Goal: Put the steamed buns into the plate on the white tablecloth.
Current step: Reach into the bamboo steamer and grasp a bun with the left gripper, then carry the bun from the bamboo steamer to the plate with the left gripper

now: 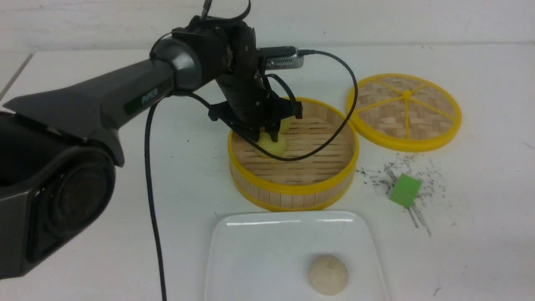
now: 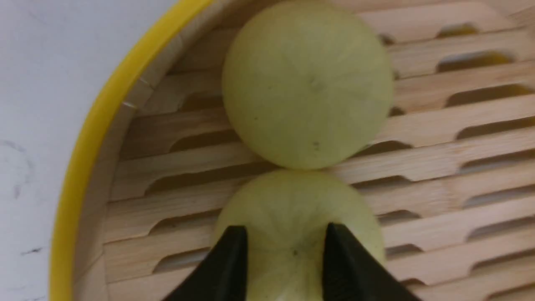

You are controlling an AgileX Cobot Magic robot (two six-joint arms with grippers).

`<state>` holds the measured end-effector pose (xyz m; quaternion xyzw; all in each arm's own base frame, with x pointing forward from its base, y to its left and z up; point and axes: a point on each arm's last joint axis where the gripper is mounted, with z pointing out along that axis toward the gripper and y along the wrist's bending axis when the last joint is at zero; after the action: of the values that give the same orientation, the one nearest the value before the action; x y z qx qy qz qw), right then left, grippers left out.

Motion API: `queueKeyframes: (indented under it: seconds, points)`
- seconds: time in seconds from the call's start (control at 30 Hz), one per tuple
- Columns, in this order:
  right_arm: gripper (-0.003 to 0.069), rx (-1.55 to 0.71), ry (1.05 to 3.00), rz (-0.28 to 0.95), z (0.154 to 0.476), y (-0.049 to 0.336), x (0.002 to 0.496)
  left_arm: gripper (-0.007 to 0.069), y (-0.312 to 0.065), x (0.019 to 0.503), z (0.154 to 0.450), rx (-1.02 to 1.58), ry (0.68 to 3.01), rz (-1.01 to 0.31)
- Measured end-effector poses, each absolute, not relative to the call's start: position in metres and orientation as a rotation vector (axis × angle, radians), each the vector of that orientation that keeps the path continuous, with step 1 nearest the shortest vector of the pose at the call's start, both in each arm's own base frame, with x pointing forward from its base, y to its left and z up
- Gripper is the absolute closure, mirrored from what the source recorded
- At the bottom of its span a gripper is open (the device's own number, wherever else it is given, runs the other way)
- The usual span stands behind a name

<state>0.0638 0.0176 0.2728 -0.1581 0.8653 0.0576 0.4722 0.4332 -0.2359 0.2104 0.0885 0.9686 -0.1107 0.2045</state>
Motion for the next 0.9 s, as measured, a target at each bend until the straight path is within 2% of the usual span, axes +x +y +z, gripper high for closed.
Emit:
queueKeyframes:
  seconds: [0.1,0.17,0.23,0.3,0.43,0.57,0.63,0.73,0.87,0.9]
  points:
    - [0.0648,-0.382,2.119,0.144,0.273,0.018,0.064,0.0432,-0.237,0.433,0.207,0.241,2.714,-0.318]
    - [0.0647,-0.379,2.12,0.145,0.273,0.018,0.064,0.0538,-0.238,0.432,0.211,0.244,2.727,-0.328]
    - [0.0645,-0.379,2.121,0.145,0.273,0.018,0.064,0.0589,-0.238,0.433,0.219,0.273,2.735,-0.323]
    - [0.0645,-0.378,2.122,0.145,0.273,0.018,0.064,0.0599,-0.238,0.433,0.223,0.287,2.738,-0.32]
    - [0.0642,-0.376,2.128,0.144,0.272,0.017,0.063,0.0604,-0.238,0.43,0.273,0.33,2.732,-0.322]
    - [0.064,-0.376,2.128,0.144,0.272,0.017,0.063,0.0604,-0.232,0.422,0.345,0.328,2.556,-0.372]
    - [0.0638,-0.376,2.128,0.144,0.272,0.017,0.063,0.0604,-0.225,0.41,0.386,0.318,2.447,-0.401]
    - [0.0634,-0.376,2.127,0.143,0.272,0.017,0.064,0.0604,-0.215,0.383,0.431,0.319,2.352,-0.464]
    - [0.0631,-0.376,2.126,0.143,0.272,0.017,0.063,0.0603,-0.209,0.356,0.447,0.351,2.352,-0.487]
    - [0.0629,-0.376,2.125,0.143,0.272,0.017,0.063,0.0603,-0.208,0.345,0.44,0.374,2.399,-0.473]
